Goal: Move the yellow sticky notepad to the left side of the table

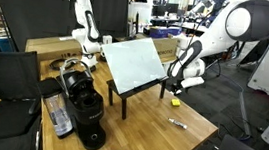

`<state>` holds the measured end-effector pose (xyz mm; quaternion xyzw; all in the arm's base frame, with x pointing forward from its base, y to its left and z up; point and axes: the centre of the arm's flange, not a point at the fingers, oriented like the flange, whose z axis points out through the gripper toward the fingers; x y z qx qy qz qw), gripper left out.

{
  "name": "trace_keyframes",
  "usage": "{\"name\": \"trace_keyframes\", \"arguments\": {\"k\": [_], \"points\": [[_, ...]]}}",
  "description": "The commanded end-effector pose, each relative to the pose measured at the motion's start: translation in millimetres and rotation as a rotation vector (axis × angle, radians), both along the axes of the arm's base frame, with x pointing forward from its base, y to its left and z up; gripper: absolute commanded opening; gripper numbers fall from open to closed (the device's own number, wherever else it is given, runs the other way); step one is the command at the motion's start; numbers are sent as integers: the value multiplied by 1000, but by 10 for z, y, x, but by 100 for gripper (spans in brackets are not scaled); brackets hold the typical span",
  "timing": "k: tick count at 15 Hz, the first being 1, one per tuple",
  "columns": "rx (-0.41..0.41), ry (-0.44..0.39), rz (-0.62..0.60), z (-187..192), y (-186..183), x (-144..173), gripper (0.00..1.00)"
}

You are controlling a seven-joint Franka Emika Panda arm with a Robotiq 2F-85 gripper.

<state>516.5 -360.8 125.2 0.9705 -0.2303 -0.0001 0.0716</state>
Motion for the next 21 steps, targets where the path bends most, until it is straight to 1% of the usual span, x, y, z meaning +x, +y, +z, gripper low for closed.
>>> {"name": "trace_keyframes", "arguments": {"k": [1,6,10,15,21], "points": [[5,-79,-12,-132,-18,16,100],[-11,-134,-69,-279,2,-32,100],[2,-158,-126,-386,75,-63,100],[10,-167,-170,-524,171,-92,100],[1,-172,-213,-594,138,-151,100]]}}
